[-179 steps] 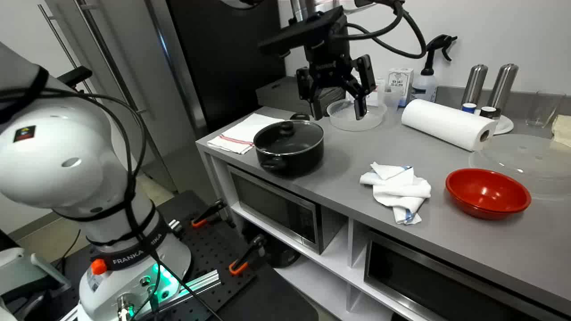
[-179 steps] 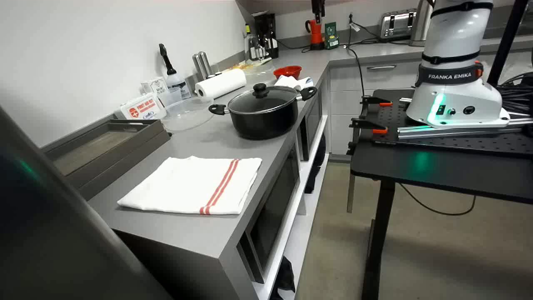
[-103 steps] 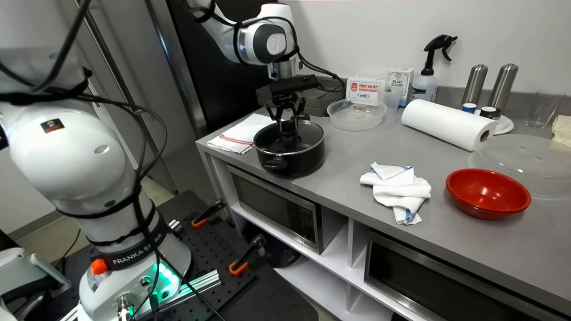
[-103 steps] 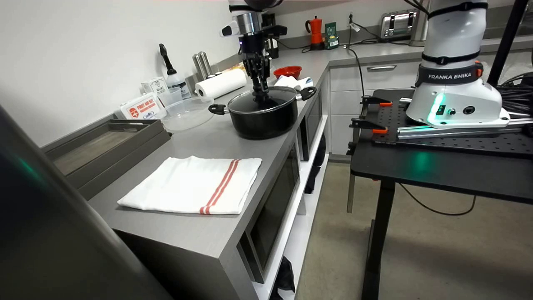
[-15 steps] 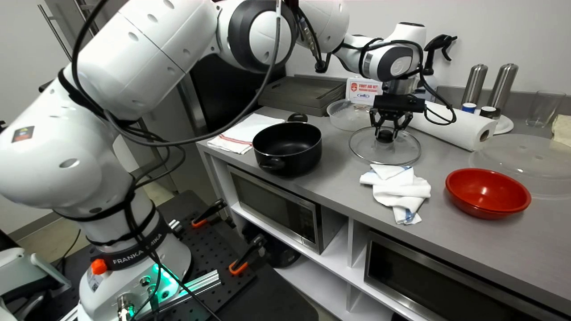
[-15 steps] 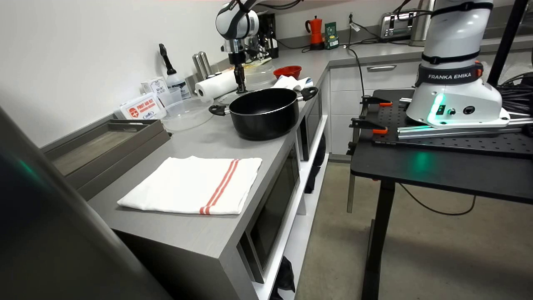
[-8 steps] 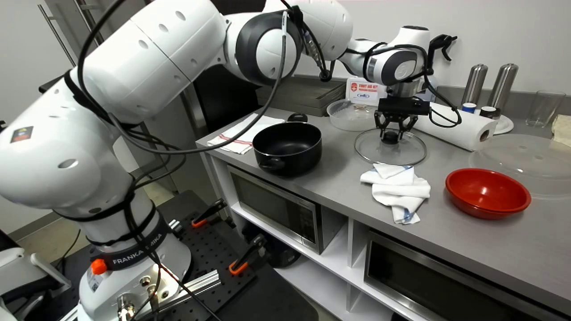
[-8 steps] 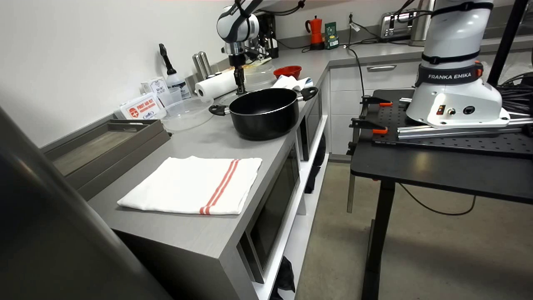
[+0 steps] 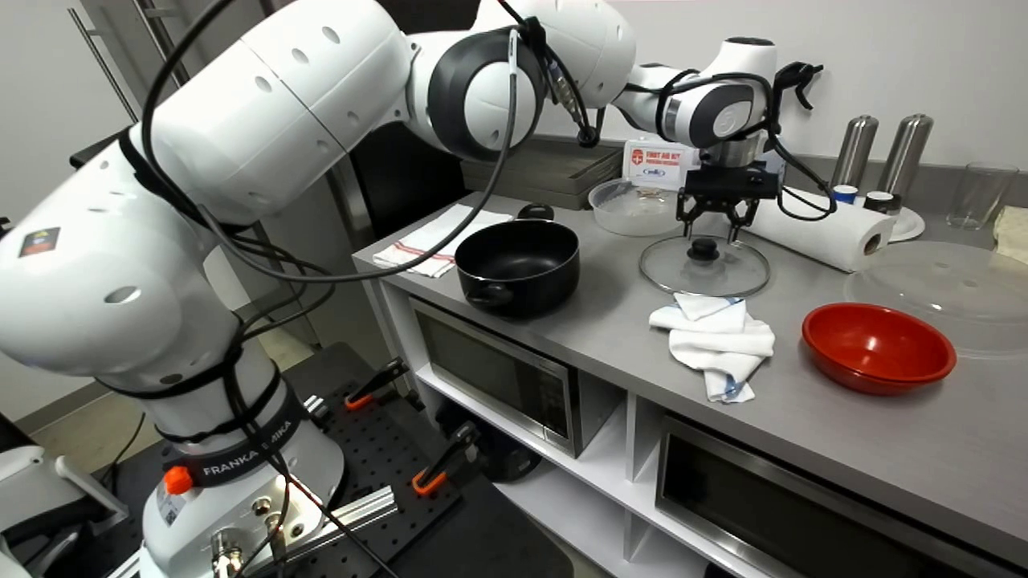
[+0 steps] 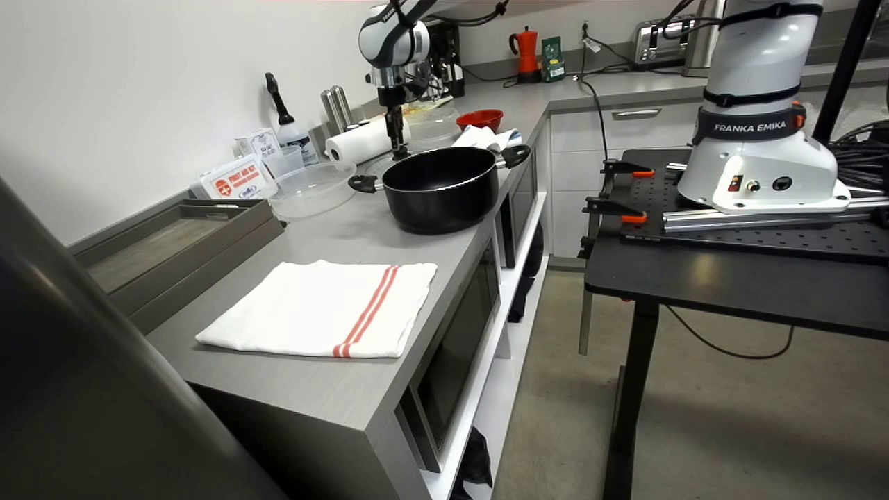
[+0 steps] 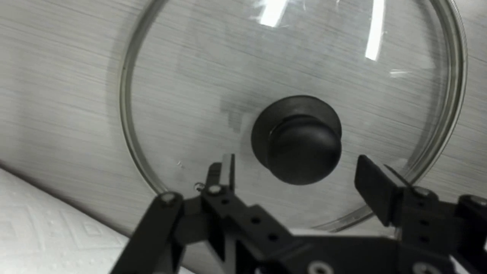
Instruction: Take the lid off the pot and put it on the counter
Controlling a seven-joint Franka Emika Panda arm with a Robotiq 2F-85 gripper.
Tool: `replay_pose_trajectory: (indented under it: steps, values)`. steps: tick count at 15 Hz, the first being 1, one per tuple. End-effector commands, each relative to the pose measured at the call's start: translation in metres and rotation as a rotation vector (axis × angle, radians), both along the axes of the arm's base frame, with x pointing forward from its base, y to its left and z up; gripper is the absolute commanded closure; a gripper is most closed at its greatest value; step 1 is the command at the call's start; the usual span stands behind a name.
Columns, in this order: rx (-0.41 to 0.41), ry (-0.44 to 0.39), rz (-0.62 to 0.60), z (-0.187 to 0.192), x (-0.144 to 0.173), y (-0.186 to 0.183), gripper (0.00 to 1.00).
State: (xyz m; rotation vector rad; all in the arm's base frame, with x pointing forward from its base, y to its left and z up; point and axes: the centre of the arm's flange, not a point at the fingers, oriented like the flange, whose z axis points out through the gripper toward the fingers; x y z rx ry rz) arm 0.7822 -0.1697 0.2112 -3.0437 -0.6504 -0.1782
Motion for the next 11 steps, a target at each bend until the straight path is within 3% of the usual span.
replay_pose_trajectory:
  steps: [1,11]
  values:
    - [-0.009,-0.02,-0.007,0.01,0.016,0.002,0.0]
    - [0.0,-0.036,0.006,0.017,0.007,0.005,0.0]
